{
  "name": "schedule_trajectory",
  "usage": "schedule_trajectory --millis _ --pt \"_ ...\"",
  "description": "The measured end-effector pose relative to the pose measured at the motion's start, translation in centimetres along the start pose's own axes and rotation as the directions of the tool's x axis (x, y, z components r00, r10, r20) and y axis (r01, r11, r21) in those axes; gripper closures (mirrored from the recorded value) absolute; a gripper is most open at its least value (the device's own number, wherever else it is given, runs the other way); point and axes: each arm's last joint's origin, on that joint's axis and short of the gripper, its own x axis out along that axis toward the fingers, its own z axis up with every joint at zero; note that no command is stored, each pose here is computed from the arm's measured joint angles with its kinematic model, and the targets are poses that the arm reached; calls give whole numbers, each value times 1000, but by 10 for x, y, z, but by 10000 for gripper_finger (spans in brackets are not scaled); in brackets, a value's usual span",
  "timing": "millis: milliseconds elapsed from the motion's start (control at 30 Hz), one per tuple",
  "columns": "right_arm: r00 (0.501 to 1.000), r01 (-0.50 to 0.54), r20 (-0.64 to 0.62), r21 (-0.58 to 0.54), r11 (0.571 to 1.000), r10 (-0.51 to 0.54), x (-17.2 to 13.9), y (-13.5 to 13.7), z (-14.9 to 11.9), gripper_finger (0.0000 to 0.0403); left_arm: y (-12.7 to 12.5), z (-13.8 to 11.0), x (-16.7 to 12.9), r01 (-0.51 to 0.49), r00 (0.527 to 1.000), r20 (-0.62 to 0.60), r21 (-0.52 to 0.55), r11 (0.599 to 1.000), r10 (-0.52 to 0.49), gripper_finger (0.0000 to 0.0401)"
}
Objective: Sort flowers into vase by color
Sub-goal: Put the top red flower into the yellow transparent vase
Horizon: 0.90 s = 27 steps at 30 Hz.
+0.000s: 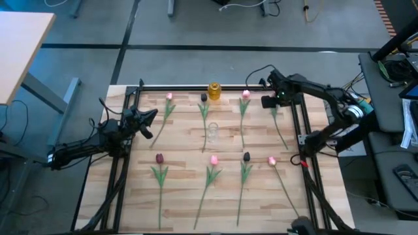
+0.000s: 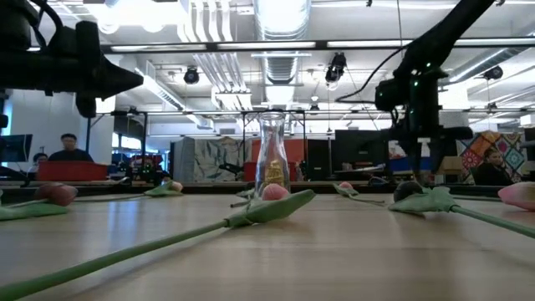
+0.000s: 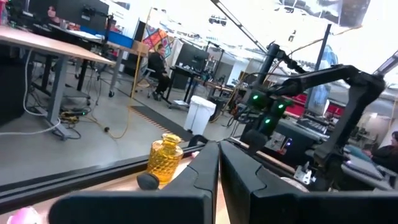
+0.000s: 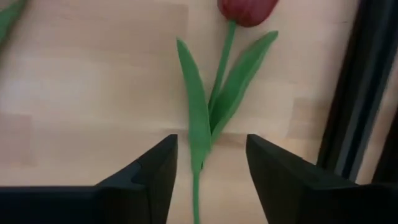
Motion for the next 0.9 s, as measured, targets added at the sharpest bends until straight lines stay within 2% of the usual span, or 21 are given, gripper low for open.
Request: schedule_trajectory --millis 200,500,633,833,900 --pt "998 27 -60 -32 999 -29 19 3 17 223 1 -2 0 -8 1000 -23 2 1000 8 401" --pt "990 82 -117 -21 996 -84 39 5 26 262 2 -6 1 -29 998 -61 -4 1000 29 401" --pt "991 80 -105 -2 997 -80 39 5 27 298 2 -7 1 -47 997 -59 -1 999 47 401" --pt "993 73 -91 -7 997 -74 38 5 27 376 3 -8 2 -52 996 -72 2 999 52 401" --pt "996 61 -66 -16 998 -62 33 5 28 388 3 -8 2 -53 996 -74 3 999 54 401"
